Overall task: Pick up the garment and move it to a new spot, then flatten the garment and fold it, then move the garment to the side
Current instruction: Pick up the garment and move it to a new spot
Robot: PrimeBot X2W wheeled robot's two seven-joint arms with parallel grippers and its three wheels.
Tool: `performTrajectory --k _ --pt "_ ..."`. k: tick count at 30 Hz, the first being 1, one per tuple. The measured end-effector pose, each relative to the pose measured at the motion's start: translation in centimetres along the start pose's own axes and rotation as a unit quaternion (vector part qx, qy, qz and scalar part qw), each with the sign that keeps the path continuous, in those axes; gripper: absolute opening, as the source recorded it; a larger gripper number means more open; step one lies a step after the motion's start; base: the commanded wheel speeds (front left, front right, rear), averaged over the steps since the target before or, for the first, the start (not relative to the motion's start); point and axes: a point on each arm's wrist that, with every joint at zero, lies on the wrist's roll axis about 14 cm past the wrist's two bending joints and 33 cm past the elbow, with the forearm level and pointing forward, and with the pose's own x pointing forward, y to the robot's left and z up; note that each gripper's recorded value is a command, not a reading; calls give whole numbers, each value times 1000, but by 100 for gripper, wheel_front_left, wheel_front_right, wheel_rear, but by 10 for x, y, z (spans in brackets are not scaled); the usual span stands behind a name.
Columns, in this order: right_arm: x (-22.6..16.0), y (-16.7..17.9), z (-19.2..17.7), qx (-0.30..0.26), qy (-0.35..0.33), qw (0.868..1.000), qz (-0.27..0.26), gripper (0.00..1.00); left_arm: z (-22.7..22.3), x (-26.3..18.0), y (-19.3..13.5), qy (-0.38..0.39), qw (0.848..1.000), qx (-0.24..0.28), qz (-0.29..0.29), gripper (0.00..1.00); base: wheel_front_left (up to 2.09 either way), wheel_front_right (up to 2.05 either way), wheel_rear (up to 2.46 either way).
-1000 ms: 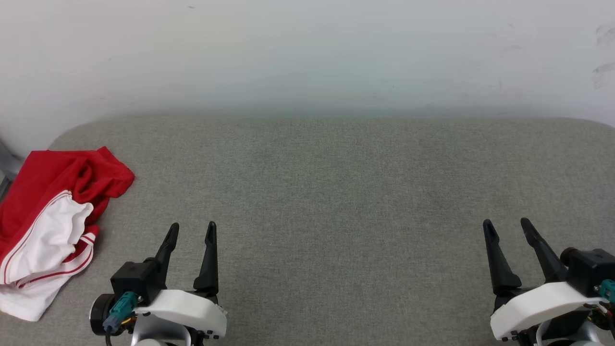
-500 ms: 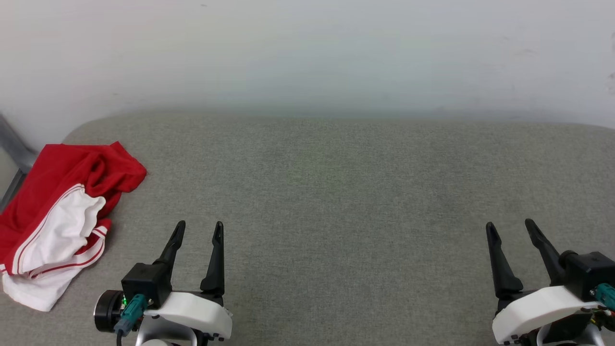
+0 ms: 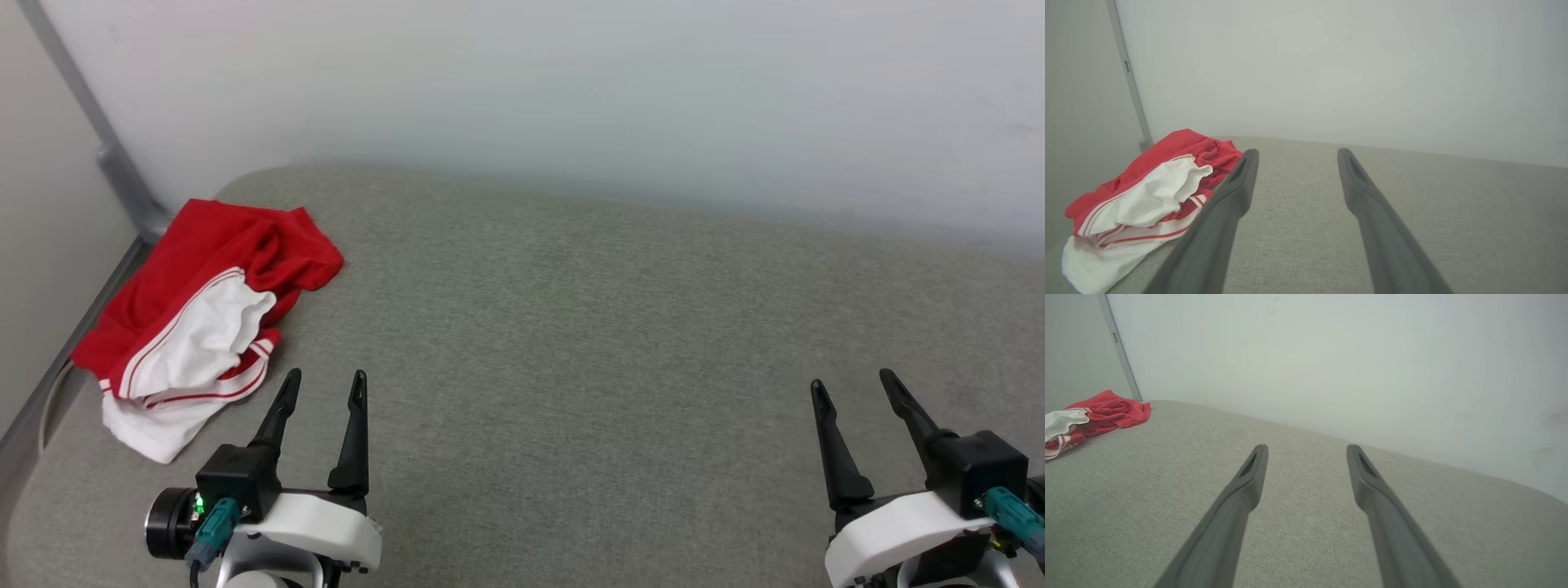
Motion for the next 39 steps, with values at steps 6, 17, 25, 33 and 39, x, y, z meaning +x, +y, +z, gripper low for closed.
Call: performTrajectory --k 6,17,25,33,39 --pt "17 34 2 -16 -6 998 53 100 6 -19 38 -5 998 31 53 100 0 0 0" --pt "42 96 2 -3 -14 990 143 100 15 -66 99 -9 987 32 156 100 0 0 0" --pt "55 131 3 7 -19 981 191 100 20 -90 126 -11 977 36 208 100 0 0 0" --pt "61 137 1 11 -19 980 197 100 20 -94 133 -9 975 36 220 100 0 0 0" --pt "65 129 -3 15 -16 982 187 100 15 -87 136 -2 975 27 221 100 0 0 0"
